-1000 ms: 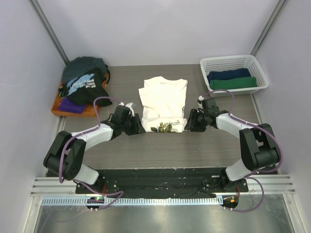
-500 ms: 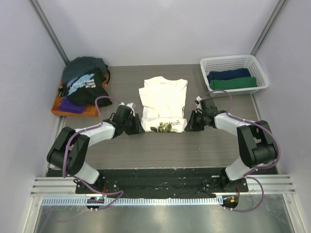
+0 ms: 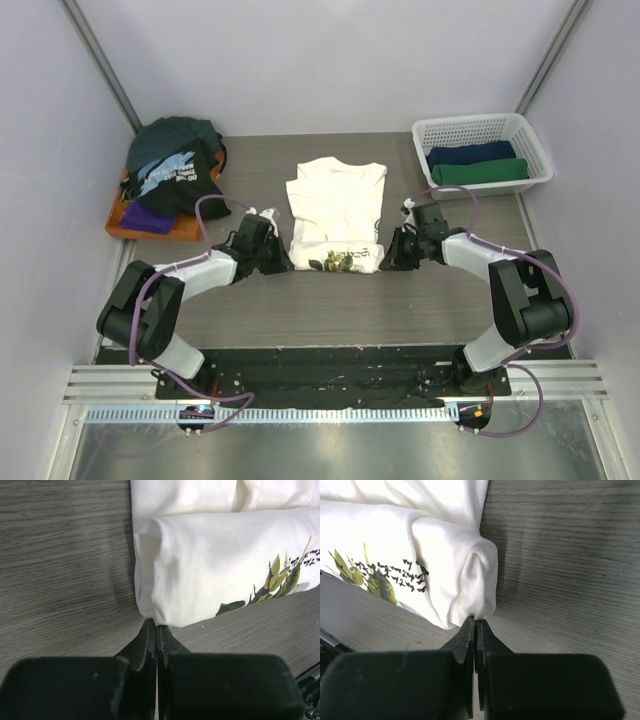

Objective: Roll the t-shirts
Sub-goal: Roll the T-shirt to the center of the board.

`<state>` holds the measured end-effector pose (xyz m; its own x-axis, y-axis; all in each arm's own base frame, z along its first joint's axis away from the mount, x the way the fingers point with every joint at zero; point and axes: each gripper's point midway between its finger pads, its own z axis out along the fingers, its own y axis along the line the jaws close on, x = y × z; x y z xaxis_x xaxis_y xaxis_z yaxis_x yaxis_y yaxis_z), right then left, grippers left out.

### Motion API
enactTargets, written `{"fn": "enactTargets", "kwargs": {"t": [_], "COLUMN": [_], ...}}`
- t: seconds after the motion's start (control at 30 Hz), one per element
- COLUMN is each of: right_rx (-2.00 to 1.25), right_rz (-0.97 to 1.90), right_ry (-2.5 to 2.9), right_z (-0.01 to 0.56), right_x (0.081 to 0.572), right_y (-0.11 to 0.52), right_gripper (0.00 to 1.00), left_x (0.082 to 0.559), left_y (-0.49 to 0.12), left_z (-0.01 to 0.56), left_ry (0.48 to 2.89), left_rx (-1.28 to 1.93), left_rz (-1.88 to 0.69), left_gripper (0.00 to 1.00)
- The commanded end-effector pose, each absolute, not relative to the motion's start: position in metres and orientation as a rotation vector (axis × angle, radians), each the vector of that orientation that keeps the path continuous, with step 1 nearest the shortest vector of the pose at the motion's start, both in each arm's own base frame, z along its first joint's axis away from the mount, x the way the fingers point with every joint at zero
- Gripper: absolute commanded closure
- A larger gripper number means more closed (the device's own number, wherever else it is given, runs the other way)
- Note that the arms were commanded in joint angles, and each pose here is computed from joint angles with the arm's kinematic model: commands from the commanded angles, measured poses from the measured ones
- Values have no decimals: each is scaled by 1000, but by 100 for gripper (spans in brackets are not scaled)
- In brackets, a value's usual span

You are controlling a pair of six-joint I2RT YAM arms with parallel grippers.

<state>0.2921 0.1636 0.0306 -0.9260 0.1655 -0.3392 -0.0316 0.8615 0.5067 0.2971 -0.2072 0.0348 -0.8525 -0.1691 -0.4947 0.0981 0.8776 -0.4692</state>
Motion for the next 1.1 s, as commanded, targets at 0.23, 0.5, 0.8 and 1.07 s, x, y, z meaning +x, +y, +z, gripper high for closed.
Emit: {"fn": "enactTargets", "kwargs": {"t": [0.23,0.5,0.8,1.07], "right_rx": [48,85,62,-24], "right_rz": [815,796,661,698], "right_ry": [2609,2606,2568,2532], "right_z": [60,63,59,53], "right_x": [247,222,251,270], "right_y": [176,171,163,177], "right_gripper": [99,99,52,57], "left_x": [259,230,236,245], "left_y": [-219,-212,-199,-200], "left_z": [64,60,48,41], "left_ry": [2471,2530,2566,2584], "left_rx": [-16,-45,-68,-61], "left_rz": [-844,-843,-712,-675], "left_gripper": [100,100,100,100]}}
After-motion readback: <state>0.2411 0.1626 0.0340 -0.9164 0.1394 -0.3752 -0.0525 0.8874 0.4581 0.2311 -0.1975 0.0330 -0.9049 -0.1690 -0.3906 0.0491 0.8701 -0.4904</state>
